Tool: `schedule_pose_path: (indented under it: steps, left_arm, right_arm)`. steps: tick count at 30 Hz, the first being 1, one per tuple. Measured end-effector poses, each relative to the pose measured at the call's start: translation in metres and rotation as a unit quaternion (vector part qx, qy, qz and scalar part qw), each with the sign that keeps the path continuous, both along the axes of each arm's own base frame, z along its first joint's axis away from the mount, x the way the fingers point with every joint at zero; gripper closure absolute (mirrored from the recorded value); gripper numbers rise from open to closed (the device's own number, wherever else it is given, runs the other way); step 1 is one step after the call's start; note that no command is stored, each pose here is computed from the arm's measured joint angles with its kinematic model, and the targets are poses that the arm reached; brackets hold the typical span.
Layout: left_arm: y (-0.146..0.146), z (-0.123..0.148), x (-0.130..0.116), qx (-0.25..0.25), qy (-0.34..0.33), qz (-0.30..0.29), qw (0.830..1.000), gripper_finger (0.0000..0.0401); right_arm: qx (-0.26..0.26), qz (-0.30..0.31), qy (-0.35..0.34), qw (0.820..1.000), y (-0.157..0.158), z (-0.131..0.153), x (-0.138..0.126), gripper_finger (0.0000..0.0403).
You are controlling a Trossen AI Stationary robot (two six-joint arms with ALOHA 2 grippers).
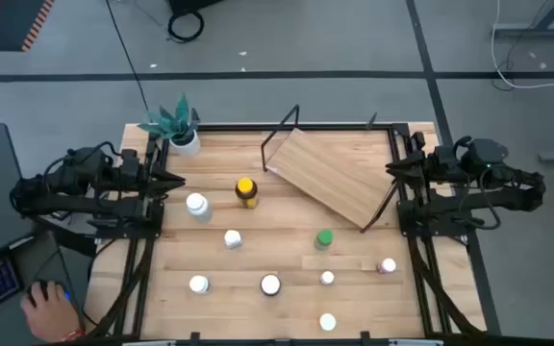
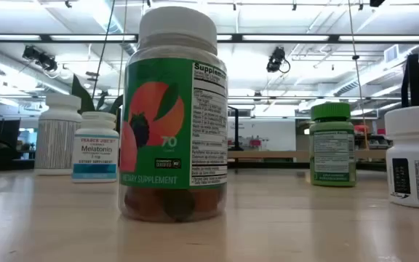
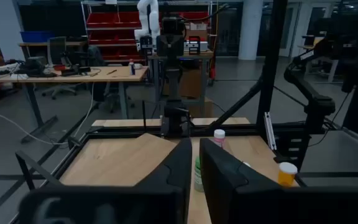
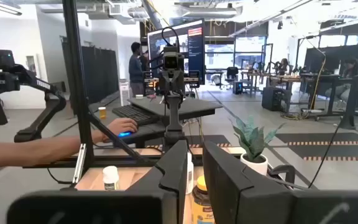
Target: Pick and place medicine bottles onto shelf by color
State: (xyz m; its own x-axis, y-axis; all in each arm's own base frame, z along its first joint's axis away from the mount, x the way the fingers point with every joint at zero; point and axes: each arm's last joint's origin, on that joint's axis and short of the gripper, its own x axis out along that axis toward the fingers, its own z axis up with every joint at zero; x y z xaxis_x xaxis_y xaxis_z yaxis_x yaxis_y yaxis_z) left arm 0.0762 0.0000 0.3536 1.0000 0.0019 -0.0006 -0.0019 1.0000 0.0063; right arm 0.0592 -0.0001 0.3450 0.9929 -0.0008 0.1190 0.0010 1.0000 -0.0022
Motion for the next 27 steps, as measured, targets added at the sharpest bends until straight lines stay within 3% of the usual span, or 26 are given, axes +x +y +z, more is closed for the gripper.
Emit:
schedule_pose_path:
  steps: [27]
  left_arm:
    - [0.0, 0.0, 0.0, 0.0, 0.0, 0.0, 1.0, 0.0367]
  right_arm:
    - [0.0, 0.0, 0.0, 1.0, 0.0, 0.0, 0.0, 0.0342]
